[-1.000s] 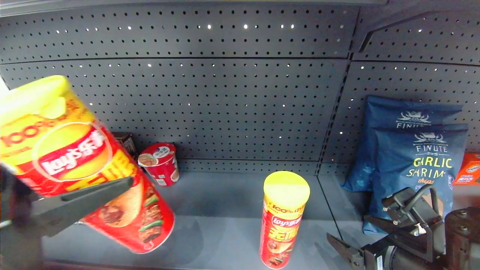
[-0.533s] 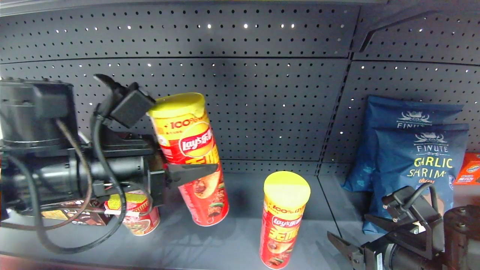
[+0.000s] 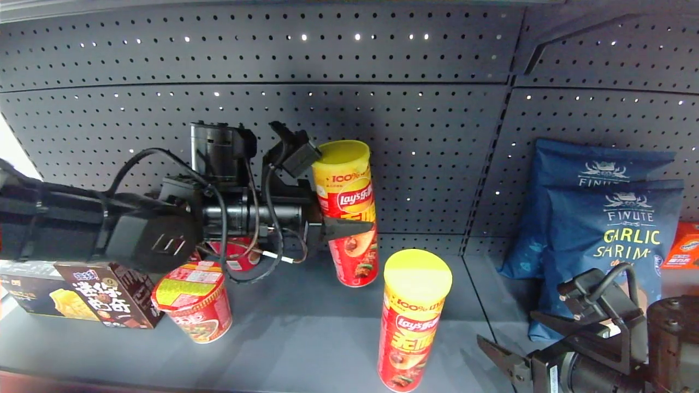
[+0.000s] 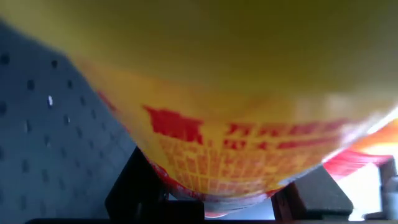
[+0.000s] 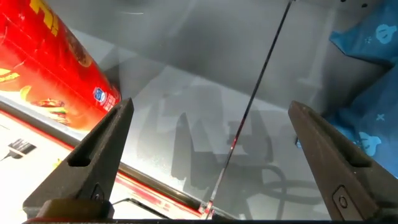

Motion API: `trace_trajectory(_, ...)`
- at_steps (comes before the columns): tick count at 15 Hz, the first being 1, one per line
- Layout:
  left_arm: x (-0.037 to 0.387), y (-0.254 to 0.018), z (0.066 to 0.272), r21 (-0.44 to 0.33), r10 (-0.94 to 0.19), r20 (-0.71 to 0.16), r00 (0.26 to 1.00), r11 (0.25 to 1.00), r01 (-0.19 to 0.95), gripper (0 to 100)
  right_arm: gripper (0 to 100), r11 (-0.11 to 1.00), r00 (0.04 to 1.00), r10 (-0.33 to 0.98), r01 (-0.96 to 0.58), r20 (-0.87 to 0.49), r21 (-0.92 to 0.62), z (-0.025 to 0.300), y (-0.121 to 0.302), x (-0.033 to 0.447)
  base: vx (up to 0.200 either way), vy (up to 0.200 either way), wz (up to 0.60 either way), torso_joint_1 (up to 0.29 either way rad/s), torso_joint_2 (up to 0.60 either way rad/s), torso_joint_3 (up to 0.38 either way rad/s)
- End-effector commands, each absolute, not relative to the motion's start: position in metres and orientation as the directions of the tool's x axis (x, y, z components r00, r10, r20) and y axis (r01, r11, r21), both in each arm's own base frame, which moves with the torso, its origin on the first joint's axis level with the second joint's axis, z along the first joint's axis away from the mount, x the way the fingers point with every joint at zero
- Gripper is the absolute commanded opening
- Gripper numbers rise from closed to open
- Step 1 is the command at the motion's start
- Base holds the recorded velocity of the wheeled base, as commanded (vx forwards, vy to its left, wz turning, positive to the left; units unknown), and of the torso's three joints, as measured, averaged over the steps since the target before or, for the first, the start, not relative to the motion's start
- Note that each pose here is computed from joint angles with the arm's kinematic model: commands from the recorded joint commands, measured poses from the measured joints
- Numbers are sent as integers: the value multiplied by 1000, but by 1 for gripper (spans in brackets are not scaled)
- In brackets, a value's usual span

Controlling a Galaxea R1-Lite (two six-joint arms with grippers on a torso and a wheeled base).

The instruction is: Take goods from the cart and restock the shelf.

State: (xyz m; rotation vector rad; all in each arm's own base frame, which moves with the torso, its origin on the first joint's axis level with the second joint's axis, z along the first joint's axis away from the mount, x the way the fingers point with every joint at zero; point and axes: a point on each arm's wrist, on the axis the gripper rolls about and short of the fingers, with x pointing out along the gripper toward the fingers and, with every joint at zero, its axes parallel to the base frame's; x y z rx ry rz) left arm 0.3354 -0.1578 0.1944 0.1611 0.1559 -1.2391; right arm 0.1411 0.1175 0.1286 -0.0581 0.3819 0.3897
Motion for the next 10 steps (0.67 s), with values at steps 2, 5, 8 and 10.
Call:
trace_trajectory(2,371,-166,164,13,-931,-227,284,289,957,0,100,929,859,348,-369,-375,17,128,116,143,0,0,0,0,0,0)
trace_trajectory(5,389,-173,153,13,-931,-227,284,289,957,0,100,933,861,342,-360,-377,22,128,113,146,0,0,0,0,0,0)
trace_trajectory(8,397,-179,146,14,-932,-229,279,284,959,0,100,933,859,340,-360,-384,19,127,114,147,0,0,0,0,0,0)
trace_trajectory(10,403,-181,141,14,-932,-231,279,283,959,0,100,933,858,339,-360,-385,19,126,114,147,0,0,0,0,0,0)
